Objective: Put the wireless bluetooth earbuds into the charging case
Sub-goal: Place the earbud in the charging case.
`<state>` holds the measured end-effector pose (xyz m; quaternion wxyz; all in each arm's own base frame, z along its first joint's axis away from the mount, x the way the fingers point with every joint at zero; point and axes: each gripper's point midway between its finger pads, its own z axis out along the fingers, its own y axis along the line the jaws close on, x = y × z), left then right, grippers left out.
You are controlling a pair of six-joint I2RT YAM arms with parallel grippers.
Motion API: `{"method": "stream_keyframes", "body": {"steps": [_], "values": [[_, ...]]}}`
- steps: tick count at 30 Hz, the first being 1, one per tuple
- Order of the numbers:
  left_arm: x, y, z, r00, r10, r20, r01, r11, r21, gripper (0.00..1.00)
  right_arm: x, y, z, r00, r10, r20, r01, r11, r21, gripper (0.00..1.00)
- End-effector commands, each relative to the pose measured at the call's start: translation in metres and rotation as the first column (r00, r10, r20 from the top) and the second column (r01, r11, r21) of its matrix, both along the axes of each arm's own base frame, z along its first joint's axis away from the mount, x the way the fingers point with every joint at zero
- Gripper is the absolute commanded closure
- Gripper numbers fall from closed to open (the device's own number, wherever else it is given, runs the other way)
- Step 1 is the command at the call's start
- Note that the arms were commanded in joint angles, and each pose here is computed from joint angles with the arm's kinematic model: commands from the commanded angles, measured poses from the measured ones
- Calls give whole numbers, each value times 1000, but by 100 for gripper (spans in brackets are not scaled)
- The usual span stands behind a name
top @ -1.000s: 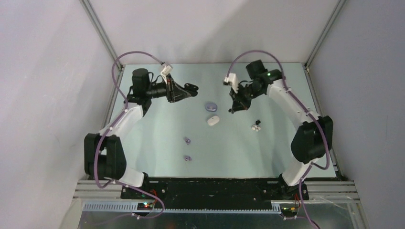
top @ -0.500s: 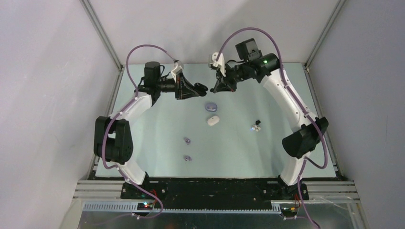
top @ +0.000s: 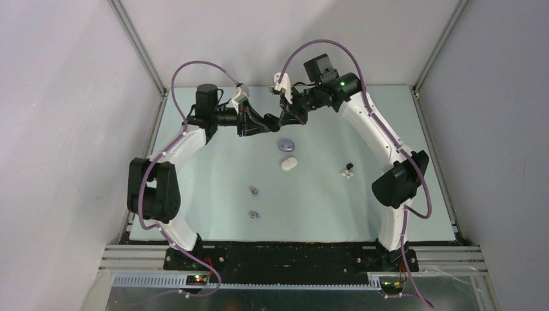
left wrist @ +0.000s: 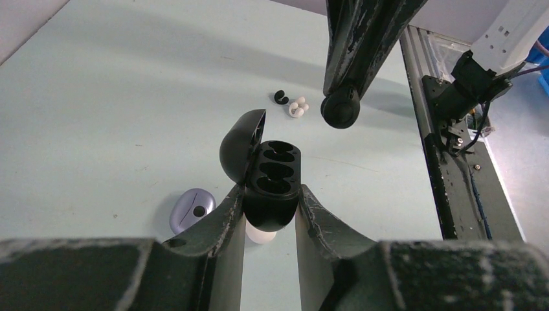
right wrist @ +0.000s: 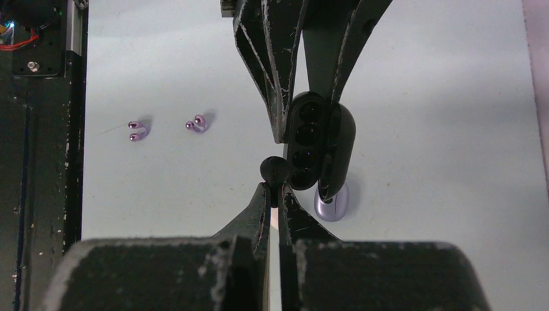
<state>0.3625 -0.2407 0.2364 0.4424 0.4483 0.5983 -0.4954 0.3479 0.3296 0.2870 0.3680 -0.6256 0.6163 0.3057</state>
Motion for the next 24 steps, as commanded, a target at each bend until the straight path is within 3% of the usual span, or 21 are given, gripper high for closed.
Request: {"method": "stream_keyframes", "body": {"steps": [1,24], "values": [[-4,-1,23,995,-35,98,36,999,-13,100,9,10,22,998,-8,68,4,999,48,100],[-11,3,29,994,-41,98,42,999,-9,100,10,12,3,999,5,40,-6,1000,14,100]]}}
